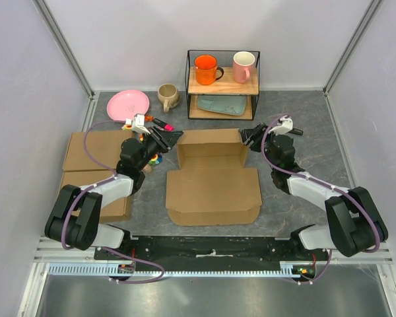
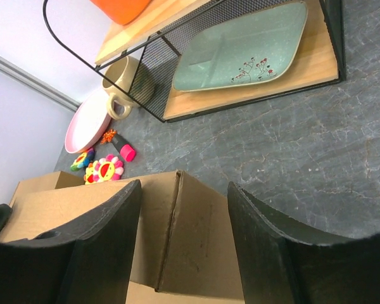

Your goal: Fold the paper box

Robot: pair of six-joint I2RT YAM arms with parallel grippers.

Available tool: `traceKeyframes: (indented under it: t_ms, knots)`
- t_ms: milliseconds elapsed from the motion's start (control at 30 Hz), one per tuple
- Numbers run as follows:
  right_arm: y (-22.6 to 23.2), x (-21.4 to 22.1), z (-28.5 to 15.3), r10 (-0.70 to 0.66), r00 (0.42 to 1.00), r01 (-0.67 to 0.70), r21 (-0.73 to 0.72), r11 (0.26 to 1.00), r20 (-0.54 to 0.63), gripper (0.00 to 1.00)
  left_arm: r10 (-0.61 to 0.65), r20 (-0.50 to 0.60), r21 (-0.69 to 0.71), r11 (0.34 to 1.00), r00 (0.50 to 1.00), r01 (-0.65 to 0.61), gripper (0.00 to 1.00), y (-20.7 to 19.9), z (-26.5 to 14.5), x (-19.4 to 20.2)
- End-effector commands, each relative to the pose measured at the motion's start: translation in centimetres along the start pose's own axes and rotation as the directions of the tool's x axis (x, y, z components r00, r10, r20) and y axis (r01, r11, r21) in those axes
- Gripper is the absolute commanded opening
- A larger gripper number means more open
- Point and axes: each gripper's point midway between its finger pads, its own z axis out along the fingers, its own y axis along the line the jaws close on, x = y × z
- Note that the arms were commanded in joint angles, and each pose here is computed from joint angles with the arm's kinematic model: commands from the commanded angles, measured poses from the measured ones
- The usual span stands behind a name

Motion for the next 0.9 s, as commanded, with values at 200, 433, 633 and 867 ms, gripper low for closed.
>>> traceKeyframes:
  t_ms: [200, 433, 633, 867]
  knots:
    - [-5.9, 10.1, -4.3, 0.029, 0.961, 0.016, 0.157, 0.988, -0.275, 0.57, -0.154, -0.240, -0.276, 0.957, 0.958, 0.085, 0.21, 7.8, -4.4, 10.8]
    - [-7.7, 12.7, -5.6, 0.064, 0.940, 0.007, 0.205, 0.979, -0.334, 0.53, -0.214, -0.248, -0.363, 0.925, 0.945, 0.114, 0.05, 10.6, -6.1, 13.3]
    - [-8.4, 14.4, -6.5, 0.069, 0.922, 0.020, 0.225, 0.974, -0.382, 0.47, -0.249, -0.247, -0.356, 0.922, 0.936, 0.151, 0.02, 10.5, -6.0, 13.8]
    - [-7.0, 11.3, -6.0, -0.003, 0.937, 0.078, 0.204, 0.976, -0.348, 0.49, -0.215, -0.261, -0.336, 0.934, 0.941, 0.120, 0.02, 8.6, -5.0, 12.0]
